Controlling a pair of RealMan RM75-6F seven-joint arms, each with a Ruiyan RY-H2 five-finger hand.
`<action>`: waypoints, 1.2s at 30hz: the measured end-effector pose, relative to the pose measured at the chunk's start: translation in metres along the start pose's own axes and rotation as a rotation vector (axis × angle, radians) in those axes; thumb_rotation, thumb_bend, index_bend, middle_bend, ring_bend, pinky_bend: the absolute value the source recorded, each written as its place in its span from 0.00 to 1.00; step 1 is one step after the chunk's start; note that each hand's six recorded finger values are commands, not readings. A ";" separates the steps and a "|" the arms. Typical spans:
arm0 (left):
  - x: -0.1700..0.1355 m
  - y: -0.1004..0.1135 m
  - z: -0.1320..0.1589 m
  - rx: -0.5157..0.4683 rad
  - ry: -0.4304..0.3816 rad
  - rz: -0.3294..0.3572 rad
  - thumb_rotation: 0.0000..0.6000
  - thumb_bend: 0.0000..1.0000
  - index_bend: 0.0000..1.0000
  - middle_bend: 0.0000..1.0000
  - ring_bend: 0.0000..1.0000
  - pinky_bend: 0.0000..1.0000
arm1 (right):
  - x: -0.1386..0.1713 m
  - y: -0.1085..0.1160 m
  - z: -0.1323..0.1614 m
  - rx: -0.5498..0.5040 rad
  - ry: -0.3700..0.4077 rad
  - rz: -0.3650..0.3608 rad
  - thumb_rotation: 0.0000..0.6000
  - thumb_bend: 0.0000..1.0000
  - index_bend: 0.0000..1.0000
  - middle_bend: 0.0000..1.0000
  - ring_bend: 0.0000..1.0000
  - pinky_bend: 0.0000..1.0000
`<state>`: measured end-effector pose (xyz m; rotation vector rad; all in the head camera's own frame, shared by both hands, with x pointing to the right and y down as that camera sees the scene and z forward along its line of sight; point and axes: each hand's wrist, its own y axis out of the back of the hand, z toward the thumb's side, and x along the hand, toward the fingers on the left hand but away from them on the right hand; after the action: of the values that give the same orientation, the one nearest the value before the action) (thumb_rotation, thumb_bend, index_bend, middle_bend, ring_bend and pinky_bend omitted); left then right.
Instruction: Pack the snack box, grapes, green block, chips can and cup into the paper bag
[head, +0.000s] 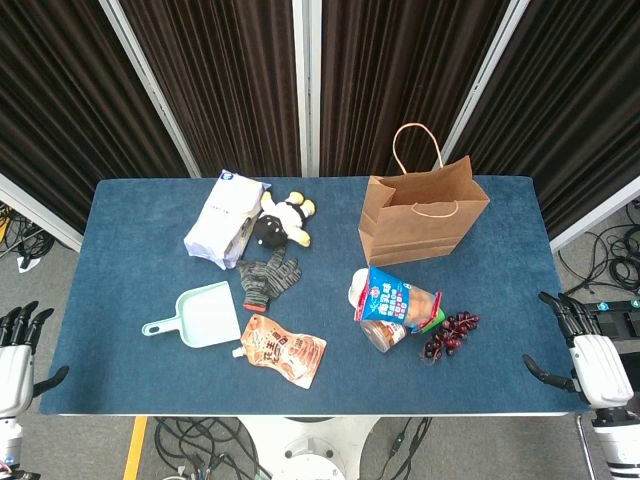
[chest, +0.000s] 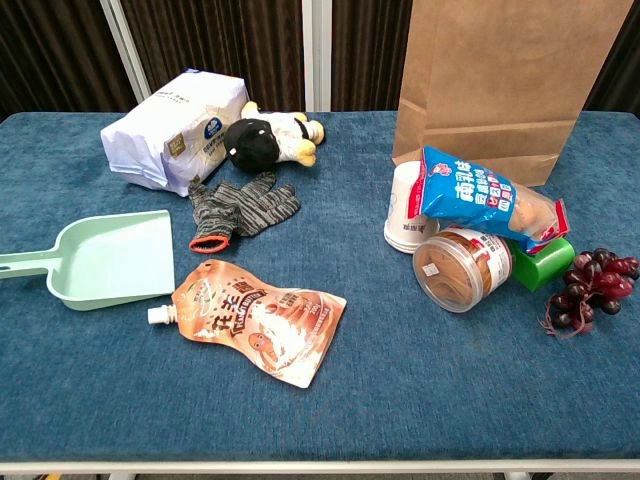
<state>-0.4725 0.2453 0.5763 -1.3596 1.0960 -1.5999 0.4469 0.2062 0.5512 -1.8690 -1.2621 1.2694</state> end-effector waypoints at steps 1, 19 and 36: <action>-0.001 0.000 0.000 0.000 0.001 -0.001 1.00 0.04 0.24 0.20 0.12 0.15 | 0.000 0.000 0.000 -0.001 0.002 0.002 1.00 0.18 0.00 0.12 0.00 0.05; 0.002 -0.009 0.003 -0.003 -0.023 -0.049 1.00 0.04 0.24 0.20 0.12 0.15 | -0.010 -0.013 0.015 0.021 0.048 0.065 1.00 0.18 0.00 0.12 0.00 0.05; 0.003 -0.016 0.000 -0.021 -0.019 -0.076 1.00 0.04 0.24 0.20 0.12 0.15 | -0.105 -0.074 0.085 0.075 0.151 0.336 1.00 0.15 0.00 0.11 0.00 0.08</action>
<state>-0.4735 0.2482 0.5919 -1.4430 1.0647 -1.6308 0.3282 0.1359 0.6193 -2.1395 -0.8346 1.2909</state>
